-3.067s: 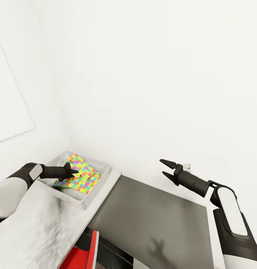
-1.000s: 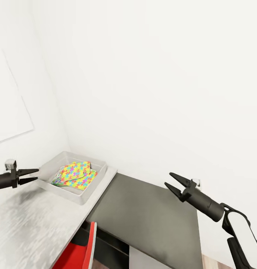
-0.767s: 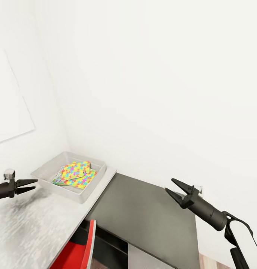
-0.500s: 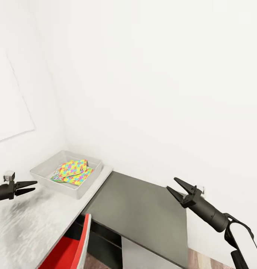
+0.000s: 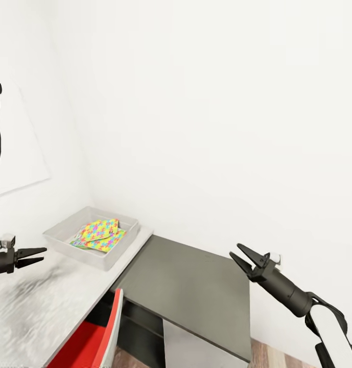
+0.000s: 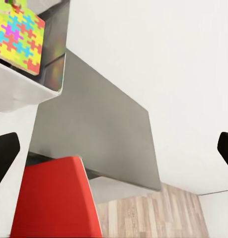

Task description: Put all the toys in the child's room - the three board games (two on the bed and one on the table), the two jigsaw puzzles on the table, and the tennis ball on the table - inside the toy box on the table in the child's room.

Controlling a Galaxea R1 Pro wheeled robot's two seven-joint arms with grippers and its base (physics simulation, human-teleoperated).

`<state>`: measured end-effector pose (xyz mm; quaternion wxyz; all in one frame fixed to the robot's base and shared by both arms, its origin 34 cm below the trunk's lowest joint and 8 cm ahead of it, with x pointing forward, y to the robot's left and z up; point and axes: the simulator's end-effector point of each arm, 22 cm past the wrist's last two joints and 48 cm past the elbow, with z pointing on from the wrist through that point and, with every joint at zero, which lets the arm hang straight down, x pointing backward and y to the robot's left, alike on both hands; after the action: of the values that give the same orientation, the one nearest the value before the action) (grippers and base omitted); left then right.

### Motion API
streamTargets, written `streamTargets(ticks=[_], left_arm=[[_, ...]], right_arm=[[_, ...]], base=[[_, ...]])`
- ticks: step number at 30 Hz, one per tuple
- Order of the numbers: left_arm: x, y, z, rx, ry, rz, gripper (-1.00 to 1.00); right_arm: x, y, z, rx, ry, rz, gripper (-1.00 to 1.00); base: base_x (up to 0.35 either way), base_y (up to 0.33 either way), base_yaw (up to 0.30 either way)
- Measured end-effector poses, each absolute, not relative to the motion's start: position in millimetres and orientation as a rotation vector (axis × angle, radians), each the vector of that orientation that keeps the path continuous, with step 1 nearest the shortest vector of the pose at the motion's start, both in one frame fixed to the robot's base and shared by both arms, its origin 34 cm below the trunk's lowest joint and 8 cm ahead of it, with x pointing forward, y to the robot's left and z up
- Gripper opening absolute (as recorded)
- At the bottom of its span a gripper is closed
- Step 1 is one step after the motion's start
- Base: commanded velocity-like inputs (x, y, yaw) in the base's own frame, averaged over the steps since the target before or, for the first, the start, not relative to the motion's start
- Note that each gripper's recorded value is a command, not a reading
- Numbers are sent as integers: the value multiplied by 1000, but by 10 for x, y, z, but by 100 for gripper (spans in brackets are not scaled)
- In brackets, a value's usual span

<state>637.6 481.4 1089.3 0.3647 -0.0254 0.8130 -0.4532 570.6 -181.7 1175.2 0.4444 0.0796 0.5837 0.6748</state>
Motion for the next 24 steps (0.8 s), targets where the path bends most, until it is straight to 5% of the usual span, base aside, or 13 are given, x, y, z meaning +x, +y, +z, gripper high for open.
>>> streamTargets(ticks=[13, 24], left_arm=[[6312, 4896, 10995, -64, 2082, -1147, 100], [6295, 4896, 11041, -57, 2075, -1144, 100]], right_arm=[[5734, -1802, 11781, 152, 1441, 1575, 100], [5740, -1777, 11758, 143, 1460, 1543, 100]], base=[[-274, 110, 4], [-259, 43, 217]])
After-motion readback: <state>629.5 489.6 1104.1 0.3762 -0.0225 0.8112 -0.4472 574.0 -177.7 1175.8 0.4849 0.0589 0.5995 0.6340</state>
